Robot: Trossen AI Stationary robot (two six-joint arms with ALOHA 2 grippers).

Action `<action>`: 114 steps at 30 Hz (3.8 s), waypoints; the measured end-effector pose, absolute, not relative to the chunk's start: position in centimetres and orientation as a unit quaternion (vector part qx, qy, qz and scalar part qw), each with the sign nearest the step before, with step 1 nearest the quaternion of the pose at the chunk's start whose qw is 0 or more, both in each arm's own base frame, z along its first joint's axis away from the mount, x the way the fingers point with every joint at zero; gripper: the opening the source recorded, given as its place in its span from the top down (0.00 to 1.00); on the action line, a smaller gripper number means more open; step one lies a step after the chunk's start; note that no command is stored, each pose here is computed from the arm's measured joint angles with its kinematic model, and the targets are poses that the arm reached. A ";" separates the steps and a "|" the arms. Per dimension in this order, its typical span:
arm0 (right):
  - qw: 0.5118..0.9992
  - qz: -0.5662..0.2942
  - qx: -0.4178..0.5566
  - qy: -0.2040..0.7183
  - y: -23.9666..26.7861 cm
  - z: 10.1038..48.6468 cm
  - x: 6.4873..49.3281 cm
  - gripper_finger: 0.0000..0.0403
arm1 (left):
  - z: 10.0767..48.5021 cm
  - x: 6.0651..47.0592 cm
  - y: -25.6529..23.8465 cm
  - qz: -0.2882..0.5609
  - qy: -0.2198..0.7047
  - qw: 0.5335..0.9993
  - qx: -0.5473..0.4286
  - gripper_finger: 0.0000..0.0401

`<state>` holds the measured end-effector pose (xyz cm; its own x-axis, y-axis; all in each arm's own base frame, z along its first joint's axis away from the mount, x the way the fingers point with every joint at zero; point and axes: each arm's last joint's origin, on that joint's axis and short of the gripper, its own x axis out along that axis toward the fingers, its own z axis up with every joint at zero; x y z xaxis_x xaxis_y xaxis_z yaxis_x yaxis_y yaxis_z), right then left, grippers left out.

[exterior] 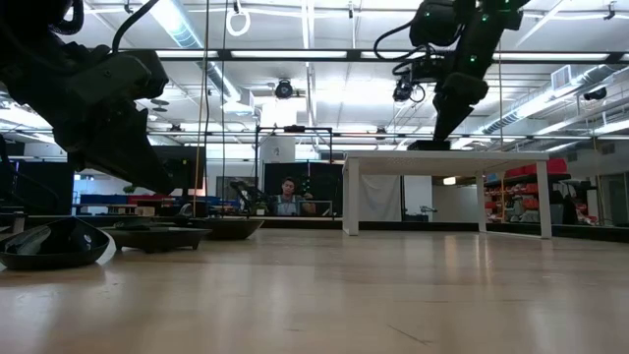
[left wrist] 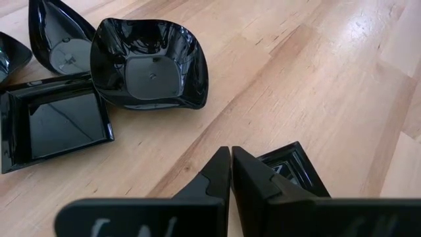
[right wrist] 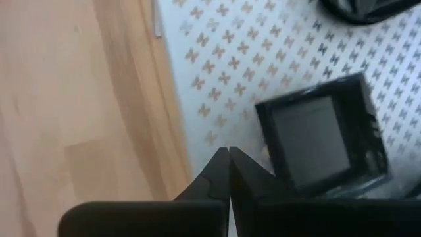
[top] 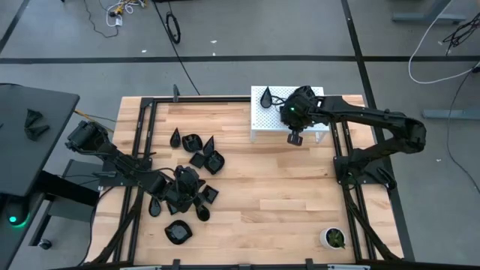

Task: Pick & Place Mini shaped plates
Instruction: Stack the black square plate on the black square plate on the shelf

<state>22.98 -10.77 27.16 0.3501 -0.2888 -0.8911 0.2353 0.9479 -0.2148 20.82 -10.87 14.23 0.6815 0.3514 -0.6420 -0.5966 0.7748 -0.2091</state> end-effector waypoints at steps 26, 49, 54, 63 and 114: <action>0.816 -0.173 -0.055 0.549 -10.5 27.0 23.5 0.99 | 14.2 20.8 -10.9 0.265 0.299 0.894 -0.205 0.95; 0.927 -0.064 -0.051 0.367 -3.9 29.0 28.3 0.99 | 14.2 20.8 -10.9 0.265 0.299 0.894 -0.205 0.95; 0.949 0.022 -0.079 0.303 2.1 29.5 29.9 0.99 | 14.1 20.8 -11.0 0.237 0.328 0.894 -0.191 0.95; 0.956 0.006 -0.180 0.233 12.2 29.6 28.7 0.99 | 13.6 20.3 -11.3 0.179 0.413 0.870 -0.203 0.95; 0.930 0.216 -0.045 0.293 11.3 20.9 39.5 0.63 | 16.7 19.4 -9.3 0.123 0.391 0.869 -0.276 0.98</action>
<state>39.53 11.31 20.86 0.7343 0.3755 -0.5655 -0.4285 0.9025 0.0429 19.42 -9.34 16.66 0.6638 -0.0018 -0.7479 -0.4296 0.8177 -0.3832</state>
